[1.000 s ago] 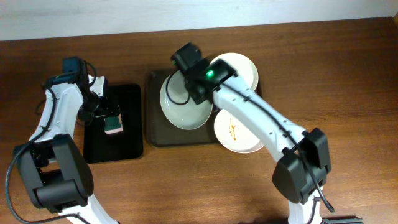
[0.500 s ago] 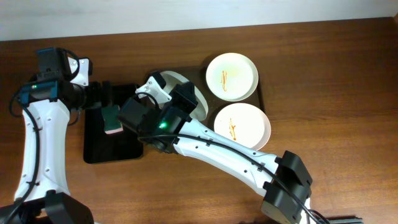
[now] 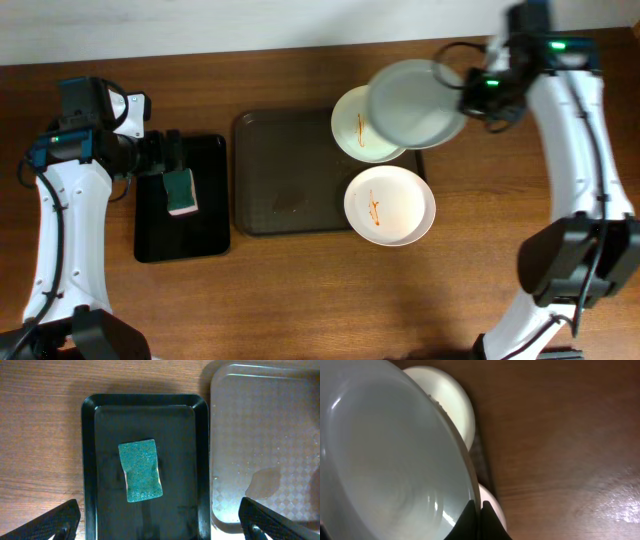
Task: Clean dirty plates on tray and stack at the side
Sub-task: 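Lift the cleaned left plate with the right gripper and carry it right, then set the plate down on the table right of the tray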
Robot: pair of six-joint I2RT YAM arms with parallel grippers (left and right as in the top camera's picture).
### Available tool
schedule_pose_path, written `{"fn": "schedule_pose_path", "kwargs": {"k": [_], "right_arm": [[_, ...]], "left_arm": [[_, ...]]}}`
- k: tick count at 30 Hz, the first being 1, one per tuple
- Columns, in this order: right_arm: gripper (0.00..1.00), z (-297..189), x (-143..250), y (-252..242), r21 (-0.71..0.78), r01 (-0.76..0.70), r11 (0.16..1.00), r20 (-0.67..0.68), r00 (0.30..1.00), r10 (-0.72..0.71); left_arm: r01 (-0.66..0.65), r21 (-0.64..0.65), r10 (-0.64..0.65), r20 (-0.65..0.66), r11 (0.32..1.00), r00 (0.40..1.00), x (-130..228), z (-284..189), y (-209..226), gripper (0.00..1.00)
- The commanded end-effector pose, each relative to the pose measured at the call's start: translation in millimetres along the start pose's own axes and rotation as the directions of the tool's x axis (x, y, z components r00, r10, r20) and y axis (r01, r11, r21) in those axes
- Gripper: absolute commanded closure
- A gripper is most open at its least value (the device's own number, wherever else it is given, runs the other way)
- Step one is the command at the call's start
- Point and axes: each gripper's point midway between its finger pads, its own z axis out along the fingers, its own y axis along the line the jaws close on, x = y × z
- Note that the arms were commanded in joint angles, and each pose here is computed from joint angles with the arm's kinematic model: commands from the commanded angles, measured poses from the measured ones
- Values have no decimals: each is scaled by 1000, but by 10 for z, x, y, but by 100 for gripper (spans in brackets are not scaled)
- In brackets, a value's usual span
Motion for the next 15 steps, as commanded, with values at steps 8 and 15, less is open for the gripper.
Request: {"fn": "schedule_pose_path", "kwargs": {"k": [8, 15], "right_arm": [[91, 840, 505, -2192, 50, -443, 895, 63, 896, 440], [53, 7, 396, -464, -246, 12, 969, 139, 990, 23]], "left_arm": [[-4, 18, 4, 7, 1000, 1000, -11, -22, -40, 0], [0, -56, -1, -25, 998, 1000, 58, -5, 91, 0]]}}
